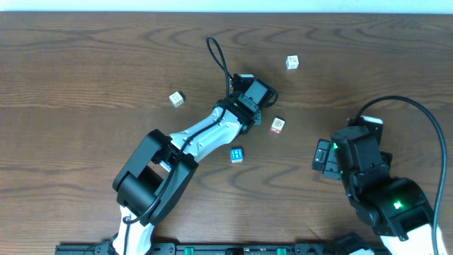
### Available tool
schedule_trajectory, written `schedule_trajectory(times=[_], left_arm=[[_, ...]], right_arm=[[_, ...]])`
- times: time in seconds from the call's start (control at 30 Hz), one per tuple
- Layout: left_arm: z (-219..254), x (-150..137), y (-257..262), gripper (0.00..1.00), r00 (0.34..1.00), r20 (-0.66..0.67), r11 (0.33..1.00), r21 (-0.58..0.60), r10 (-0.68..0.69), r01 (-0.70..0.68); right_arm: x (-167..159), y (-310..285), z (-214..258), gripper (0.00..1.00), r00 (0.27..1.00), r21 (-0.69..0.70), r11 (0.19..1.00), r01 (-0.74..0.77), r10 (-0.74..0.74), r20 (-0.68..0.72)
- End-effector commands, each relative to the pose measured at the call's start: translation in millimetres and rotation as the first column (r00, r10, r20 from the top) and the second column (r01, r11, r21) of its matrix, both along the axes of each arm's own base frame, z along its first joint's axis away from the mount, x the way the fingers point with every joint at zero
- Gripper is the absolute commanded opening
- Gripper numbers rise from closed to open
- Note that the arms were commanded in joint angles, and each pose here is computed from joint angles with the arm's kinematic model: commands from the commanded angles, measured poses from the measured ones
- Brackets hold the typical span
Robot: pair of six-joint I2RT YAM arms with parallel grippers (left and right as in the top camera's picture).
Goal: Spell out Ai2
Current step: 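Lower the 2 block right of the I block and open the left gripper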
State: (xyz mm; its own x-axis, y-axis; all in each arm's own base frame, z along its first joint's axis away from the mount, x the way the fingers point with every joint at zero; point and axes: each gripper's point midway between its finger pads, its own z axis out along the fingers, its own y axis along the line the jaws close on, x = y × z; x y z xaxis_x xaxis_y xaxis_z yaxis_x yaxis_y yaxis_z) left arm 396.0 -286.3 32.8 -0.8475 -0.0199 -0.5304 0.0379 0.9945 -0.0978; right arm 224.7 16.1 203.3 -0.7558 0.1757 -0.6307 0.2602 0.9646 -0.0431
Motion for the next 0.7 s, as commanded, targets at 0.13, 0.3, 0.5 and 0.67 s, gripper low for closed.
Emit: schedule_trajectory(times=[0.13,0.3,0.5,0.67], left_arm=[[-5.4,3.7,2.2,0.22,1.000,-0.003,1.000,0.014,0.019,-0.019],[-5.4,3.6,2.1,0.31,1.000,-0.004,1.000,0.013,0.019,-0.019],[-5.4,3.6,2.2,0.41,1.000,-0.004,1.000,0.014,0.019,-0.019],[-5.4,3.6,2.2,0.41,1.000,-0.004,1.000,0.014,0.019,-0.019]], right_arm=[[0.2,-3.6,2.1,0.99,1.000,0.000,1.000,0.025,-0.025,0.012],[0.2,-3.6,2.1,0.99,1.000,0.000,1.000,0.025,-0.025,0.012],[0.2,-3.6,2.1,0.99,1.000,0.000,1.000,0.025,-0.025,0.012],[0.2,-3.6,2.1,0.99,1.000,0.000,1.000,0.025,-0.025,0.012]])
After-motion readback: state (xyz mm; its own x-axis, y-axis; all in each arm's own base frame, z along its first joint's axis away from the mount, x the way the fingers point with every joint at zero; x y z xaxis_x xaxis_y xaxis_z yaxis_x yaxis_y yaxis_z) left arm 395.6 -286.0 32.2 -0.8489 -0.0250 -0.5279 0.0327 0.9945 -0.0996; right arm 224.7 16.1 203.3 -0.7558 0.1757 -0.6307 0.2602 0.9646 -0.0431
